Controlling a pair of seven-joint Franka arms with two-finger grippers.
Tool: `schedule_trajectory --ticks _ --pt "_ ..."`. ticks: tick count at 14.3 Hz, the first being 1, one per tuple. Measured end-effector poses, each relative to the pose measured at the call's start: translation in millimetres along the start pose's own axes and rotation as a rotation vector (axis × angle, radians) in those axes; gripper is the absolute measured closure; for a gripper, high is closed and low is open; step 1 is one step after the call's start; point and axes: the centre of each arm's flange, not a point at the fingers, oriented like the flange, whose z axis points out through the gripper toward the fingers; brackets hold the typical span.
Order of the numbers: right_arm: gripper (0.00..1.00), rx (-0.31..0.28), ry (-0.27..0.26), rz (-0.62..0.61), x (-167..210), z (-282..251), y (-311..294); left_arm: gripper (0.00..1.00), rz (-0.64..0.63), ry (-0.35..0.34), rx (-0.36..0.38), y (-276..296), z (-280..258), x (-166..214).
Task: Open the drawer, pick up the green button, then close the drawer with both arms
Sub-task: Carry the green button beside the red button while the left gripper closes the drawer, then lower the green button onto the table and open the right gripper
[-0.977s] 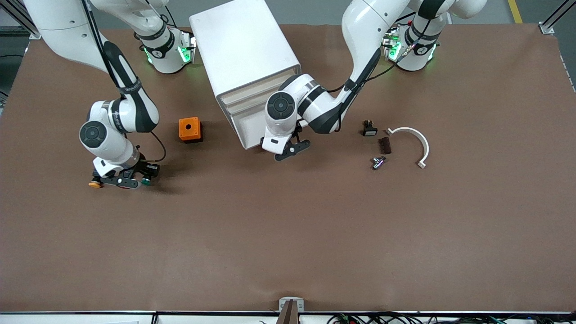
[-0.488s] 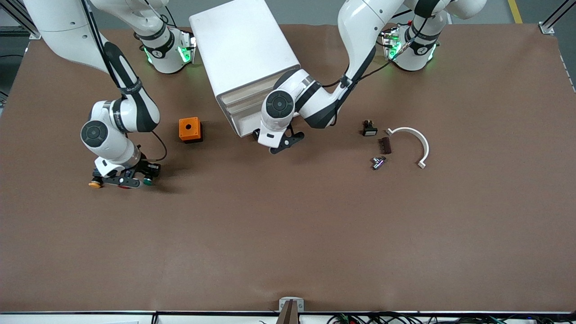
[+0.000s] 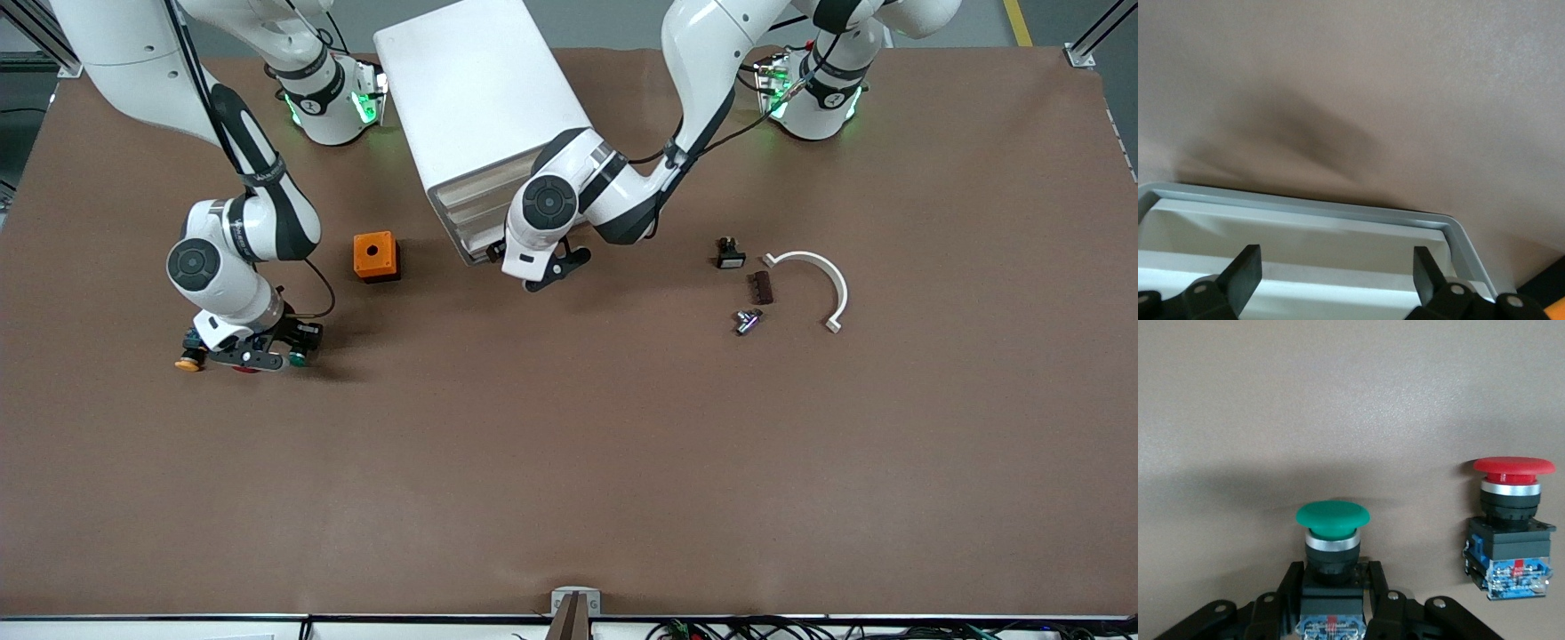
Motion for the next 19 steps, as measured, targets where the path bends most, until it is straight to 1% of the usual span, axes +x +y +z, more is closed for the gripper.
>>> schedule_trajectory --ticks 5,9,11,15,17,19 --pt "0.56 0.002 0.01 0.002 3 -1 0 0.0 -0.035 -0.053 -0.016 1 0 -3" --pt "0.56 0.002 0.012 0.003 6 0 -1 0.0 -0.043 -0.059 -0.018 1 -2 0" --pt "0.56 0.001 0.01 0.003 6 2 -1 0.0 -0.039 -0.051 0.004 0 -7 5" --pt "0.56 0.001 0.011 0.005 8 2 -1 0.0 -0.011 0.014 0.035 -2 -18 20" --pt "0.41 0.001 0.013 0.005 9 2 -1 0.0 0.002 0.031 0.05 -3 -15 20" --pt "0.21 0.002 0.018 0.005 10 0 -1 0.0 0.004 0.03 0.06 -4 -8 18"
